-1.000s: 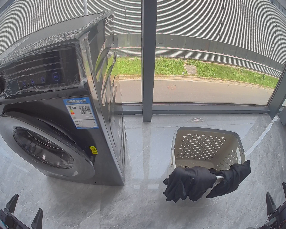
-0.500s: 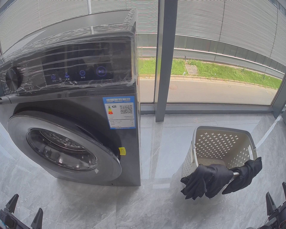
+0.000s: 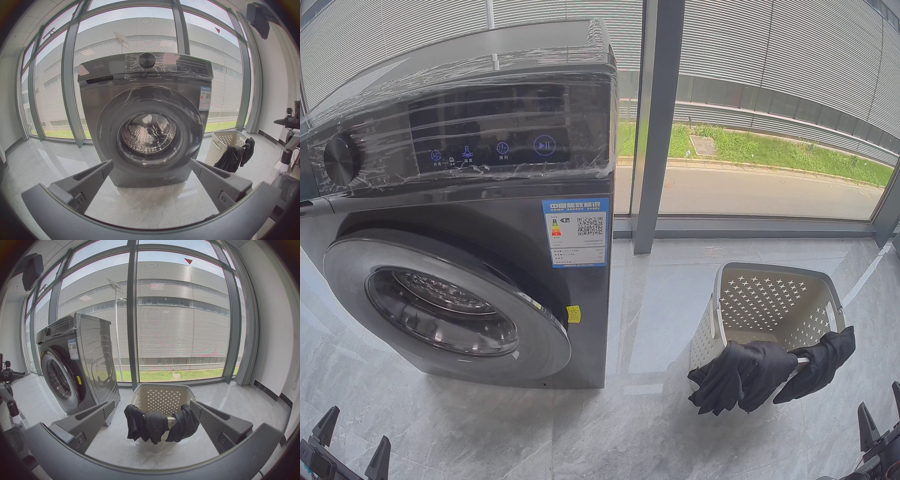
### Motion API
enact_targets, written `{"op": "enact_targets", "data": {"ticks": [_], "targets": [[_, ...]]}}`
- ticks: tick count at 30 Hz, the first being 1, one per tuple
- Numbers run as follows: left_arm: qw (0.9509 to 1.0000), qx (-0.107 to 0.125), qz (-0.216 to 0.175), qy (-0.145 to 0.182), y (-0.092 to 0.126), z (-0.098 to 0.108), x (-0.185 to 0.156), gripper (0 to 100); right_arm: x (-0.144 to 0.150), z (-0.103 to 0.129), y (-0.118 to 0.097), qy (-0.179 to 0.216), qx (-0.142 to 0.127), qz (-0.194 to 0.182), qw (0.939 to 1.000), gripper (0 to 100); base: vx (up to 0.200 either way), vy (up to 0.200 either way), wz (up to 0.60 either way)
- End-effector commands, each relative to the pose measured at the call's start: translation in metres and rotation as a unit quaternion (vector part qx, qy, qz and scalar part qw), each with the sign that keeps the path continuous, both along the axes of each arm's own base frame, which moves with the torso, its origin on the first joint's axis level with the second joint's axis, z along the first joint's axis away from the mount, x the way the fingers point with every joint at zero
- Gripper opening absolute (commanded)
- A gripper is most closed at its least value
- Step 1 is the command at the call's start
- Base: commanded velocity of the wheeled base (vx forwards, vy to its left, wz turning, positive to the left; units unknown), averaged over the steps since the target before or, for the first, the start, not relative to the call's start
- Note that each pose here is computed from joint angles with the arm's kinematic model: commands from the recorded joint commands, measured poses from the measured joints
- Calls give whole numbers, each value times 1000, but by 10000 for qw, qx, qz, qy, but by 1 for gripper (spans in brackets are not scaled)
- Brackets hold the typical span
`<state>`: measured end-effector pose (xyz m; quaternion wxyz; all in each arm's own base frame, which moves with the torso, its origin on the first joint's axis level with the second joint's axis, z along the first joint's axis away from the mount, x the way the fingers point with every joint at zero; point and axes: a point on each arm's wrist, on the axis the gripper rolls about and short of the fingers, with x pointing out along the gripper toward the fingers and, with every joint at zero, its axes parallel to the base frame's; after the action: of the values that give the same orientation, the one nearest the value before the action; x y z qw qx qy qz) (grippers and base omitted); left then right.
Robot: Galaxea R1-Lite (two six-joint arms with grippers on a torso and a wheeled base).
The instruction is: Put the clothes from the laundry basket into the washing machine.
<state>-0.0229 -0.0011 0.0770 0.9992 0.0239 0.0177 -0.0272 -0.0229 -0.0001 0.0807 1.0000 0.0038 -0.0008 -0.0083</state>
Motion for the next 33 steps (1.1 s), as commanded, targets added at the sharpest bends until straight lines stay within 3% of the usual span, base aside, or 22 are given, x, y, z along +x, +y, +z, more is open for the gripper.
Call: {"op": "enact_targets", "data": {"ticks": [1,7,33], "targets": [[10000,10,7,0,0,-5,0,100,0,-5,0,7,0,-1,10000,100,0,0,0],[10000,-6,0,0,0,-5,0,100,0,-5,0,7,0,-9,10000,100,0,0,0],[10000,-37,-7,2,0,-5,0,100,0,-5,0,7,0,-1,10000,100,0,200,0]]}}
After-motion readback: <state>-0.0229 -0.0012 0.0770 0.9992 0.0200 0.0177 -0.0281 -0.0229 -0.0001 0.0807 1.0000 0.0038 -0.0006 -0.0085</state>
